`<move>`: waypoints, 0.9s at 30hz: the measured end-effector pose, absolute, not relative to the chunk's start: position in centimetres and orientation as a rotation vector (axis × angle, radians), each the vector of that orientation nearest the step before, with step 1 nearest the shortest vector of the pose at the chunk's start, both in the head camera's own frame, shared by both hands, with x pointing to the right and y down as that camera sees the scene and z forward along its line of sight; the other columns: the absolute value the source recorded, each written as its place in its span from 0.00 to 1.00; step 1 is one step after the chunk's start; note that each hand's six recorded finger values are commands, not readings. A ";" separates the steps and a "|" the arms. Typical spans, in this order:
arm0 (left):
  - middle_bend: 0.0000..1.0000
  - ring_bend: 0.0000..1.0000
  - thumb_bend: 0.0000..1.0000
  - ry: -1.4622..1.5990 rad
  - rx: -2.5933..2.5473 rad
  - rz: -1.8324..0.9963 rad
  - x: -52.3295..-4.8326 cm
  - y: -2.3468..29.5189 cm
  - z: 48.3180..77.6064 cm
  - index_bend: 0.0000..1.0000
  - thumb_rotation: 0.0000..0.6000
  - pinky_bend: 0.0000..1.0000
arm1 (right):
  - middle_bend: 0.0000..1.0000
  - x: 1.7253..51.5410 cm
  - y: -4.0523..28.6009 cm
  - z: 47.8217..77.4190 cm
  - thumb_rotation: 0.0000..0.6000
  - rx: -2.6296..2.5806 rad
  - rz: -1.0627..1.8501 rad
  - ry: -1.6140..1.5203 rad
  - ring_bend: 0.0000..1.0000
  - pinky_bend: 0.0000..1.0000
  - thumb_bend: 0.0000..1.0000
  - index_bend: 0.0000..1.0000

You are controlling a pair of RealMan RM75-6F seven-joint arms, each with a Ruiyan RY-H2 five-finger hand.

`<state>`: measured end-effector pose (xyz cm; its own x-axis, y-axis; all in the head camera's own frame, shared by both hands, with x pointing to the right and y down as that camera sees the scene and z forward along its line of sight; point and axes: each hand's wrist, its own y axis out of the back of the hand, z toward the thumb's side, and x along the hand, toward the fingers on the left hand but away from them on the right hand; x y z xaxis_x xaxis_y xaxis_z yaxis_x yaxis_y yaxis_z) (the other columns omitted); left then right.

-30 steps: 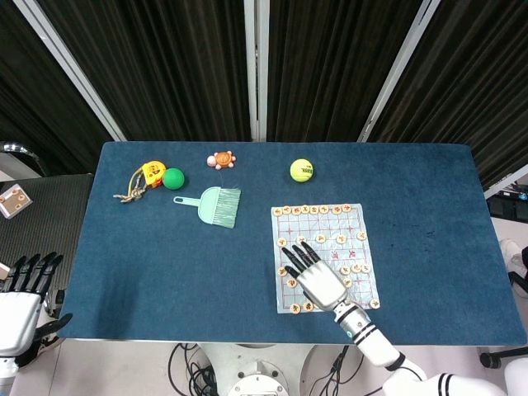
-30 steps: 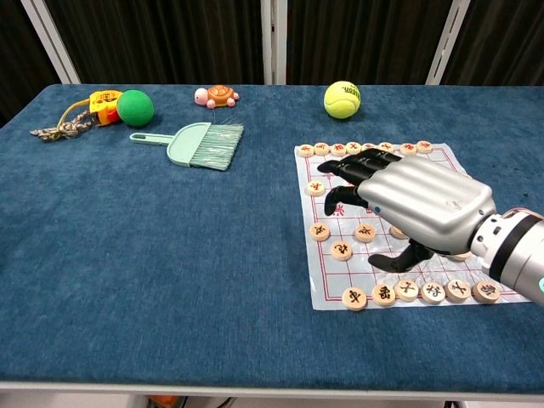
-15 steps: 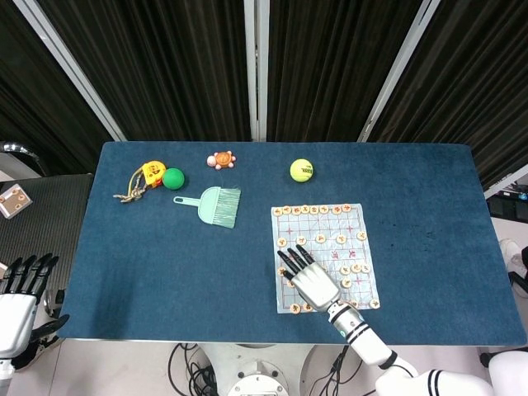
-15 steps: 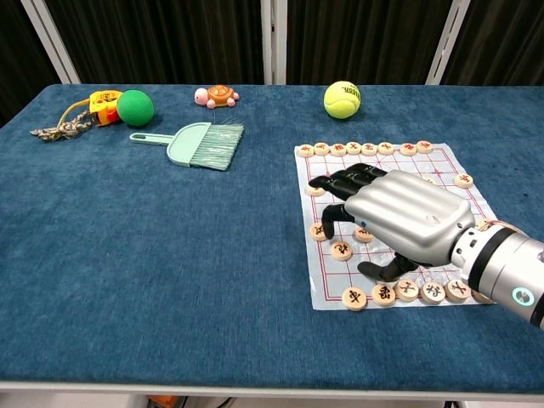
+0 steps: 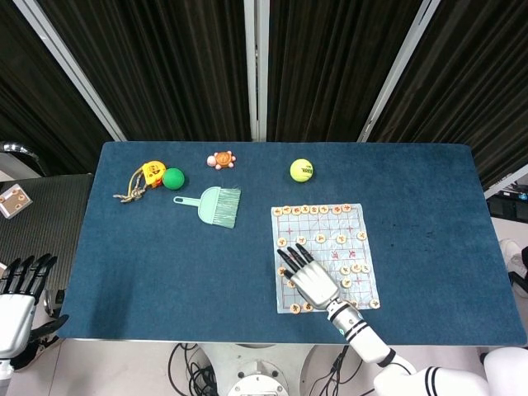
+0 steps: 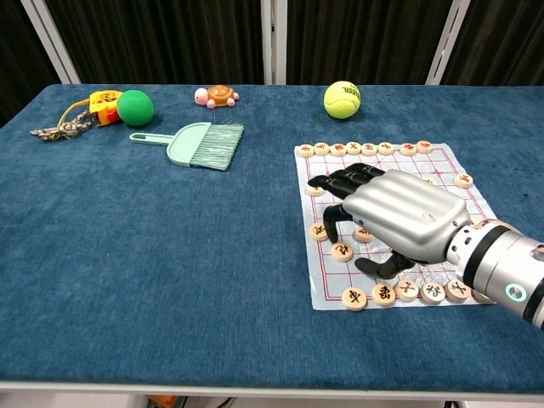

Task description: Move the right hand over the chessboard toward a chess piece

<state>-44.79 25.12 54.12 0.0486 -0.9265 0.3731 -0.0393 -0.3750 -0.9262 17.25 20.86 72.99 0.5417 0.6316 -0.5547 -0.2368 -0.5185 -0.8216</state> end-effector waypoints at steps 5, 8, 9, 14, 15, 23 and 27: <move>0.05 0.00 0.10 1.009 -1.542 -1.431 -44.9 25.2 54.1 0.05 1.00 0.00 | 0.00 17.2 20.9 73.2 1.00 -1.811 1.126 -0.326 0.00 0.00 0.27 0.49; 0.05 0.00 0.10 1.010 -1.541 -1.432 -44.9 25.2 54.1 0.05 1.00 0.00 | 0.00 17.2 20.9 73.3 1.00 -1.810 1.126 -0.325 0.00 0.00 0.27 0.51; 0.05 0.00 0.10 1.011 -1.541 -1.432 -44.9 25.2 54.1 0.05 1.00 0.00 | 0.00 17.1 20.9 73.3 1.00 -1.810 1.125 -0.329 0.00 0.00 0.27 0.52; 0.05 0.00 0.10 1.012 -1.541 -1.434 -45.0 25.2 54.1 0.05 1.00 0.00 | 0.00 17.0 20.7 73.0 1.00 -1.811 1.111 -0.359 0.00 0.00 0.27 0.54; 0.05 0.00 0.10 1.013 -1.541 -1.434 -45.1 25.2 54.1 0.05 1.00 0.00 | 0.00 17.0 20.5 72.8 1.00 -1.811 1.108 -0.368 0.00 0.00 0.27 0.54; 0.05 0.00 0.10 1.019 -1.544 -1.436 -45.2 25.3 54.3 0.05 1.00 0.00 | 0.00 17.3 19.4 72.7 1.00 -1.790 1.126 -0.418 0.00 0.00 0.28 0.55; 0.05 0.00 0.10 1.023 -1.541 -1.441 -45.5 25.4 54.2 0.05 1.00 0.00 | 0.01 17.1 19.1 73.1 1.00 -1.771 1.144 -0.428 0.00 0.00 0.28 0.55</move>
<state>-45.48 25.44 54.23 0.0347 -0.9267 0.3743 -0.0472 -0.3756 -0.9256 17.08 19.15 73.10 0.5009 0.6983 -0.5114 -0.1906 -0.4874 -0.8521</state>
